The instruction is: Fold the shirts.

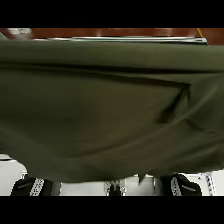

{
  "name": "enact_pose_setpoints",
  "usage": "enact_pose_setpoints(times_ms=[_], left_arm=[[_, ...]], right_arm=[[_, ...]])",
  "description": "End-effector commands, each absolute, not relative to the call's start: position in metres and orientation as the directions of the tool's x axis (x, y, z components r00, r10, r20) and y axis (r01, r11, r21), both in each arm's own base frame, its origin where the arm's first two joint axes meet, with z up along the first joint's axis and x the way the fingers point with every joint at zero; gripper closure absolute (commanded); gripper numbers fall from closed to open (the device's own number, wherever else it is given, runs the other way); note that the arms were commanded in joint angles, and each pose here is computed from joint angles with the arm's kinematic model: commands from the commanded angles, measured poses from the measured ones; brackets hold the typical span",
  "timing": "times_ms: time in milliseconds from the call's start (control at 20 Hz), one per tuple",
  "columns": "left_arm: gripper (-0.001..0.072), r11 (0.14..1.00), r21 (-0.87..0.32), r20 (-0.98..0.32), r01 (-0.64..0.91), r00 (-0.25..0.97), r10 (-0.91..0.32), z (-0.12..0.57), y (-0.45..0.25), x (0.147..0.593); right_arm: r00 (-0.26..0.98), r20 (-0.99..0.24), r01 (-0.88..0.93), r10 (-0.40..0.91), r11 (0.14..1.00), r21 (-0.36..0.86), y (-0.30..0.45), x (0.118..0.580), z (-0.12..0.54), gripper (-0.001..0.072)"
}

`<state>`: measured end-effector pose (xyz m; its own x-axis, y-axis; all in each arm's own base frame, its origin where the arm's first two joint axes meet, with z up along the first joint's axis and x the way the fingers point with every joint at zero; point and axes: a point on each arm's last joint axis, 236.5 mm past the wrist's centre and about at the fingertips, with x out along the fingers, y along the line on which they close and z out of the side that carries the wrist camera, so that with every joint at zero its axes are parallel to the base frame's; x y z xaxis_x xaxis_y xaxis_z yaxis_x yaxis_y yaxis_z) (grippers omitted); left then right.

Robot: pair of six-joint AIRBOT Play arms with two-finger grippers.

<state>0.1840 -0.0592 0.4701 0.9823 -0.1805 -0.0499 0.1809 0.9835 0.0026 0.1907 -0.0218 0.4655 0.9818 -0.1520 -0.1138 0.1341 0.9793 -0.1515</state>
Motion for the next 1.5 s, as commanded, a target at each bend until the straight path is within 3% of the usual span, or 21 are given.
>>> enact_pose_setpoints(times_ms=[0, 150, 300, 450, 600, 750, 900, 1100, 1250, 1450], left_arm=[[0.0674, 0.979, -0.132, -0.305, 0.154, 0.934, -0.188, 0.385, -0.046, 0.218], [0.0675, 0.97, -0.233, -0.526, 0.069, 0.83, -0.186, 0.286, -0.021, 0.262], [0.0675, 0.948, -0.313, -0.712, -0.058, 0.675, -0.194, 0.172, 0.007, 0.315], [0.0674, 0.93, -0.351, -0.789, -0.106, 0.568, -0.234, 0.094, 0.015, 0.371], [0.0673, 0.949, -0.309, -0.779, -0.056, 0.587, -0.219, 0.052, 0.015, 0.442], [0.0672, 0.953, -0.295, -0.766, -0.063, 0.612, -0.197, 0.013, 0.012, 0.497], [0.0671, 0.951, -0.298, -0.772, -0.077, 0.606, -0.193, -0.022, 0.009, 0.526], [0.0671, 0.927, -0.361, -0.788, -0.102, 0.565, -0.244, -0.052, -0.004, 0.531], [0.0672, 0.94, -0.341, -0.824, -0.03, 0.491, -0.283, -0.056, -0.009, 0.513], [0.0672, 0.926, -0.377, -0.897, -0.007, 0.25, -0.364, -0.067, -0.016, 0.455]], right_arm=[[0.856, -0.499, 0.106, -0.133, 0.991, -0.083, -0.041, 0.229, 0.367, 0.0659], [0.636, -0.772, 0.118, -0.005, 0.989, 0.091, -0.046, 0.282, 0.247, 0.0659], [0.535, -0.819, 0.078, 0.208, 0.953, 0.292, -0.014, 0.349, 0.14, 0.066], [0.587, -0.785, 0.051, 0.198, 0.959, 0.28, 0.003, 0.432, 0.08, 0.066], [0.724, -0.676, 0.058, 0.141, 0.963, 0.262, 0.006, 0.506, 0.054, 0.0659], [0.772, -0.627, 0.075, 0.104, 0.965, 0.252, 0.009, 0.542, 0.021, 0.0659], [0.753, -0.652, 0.103, 0.095, 0.96, 0.259, 0.01, 0.552, -0.018, 0.0659], [0.71, -0.698, 0.117, 0.098, 0.96, 0.253, 0.01, 0.549, -0.05, 0.0659], [0.659, -0.744, 0.082, 0.114, 0.972, 0.222, 0.014, 0.533, -0.05, 0.0659], [0.41, -0.899, 0.019, 0.153, 0.984, 0.177, 0.024, 0.466, -0.064, 0.0659]])
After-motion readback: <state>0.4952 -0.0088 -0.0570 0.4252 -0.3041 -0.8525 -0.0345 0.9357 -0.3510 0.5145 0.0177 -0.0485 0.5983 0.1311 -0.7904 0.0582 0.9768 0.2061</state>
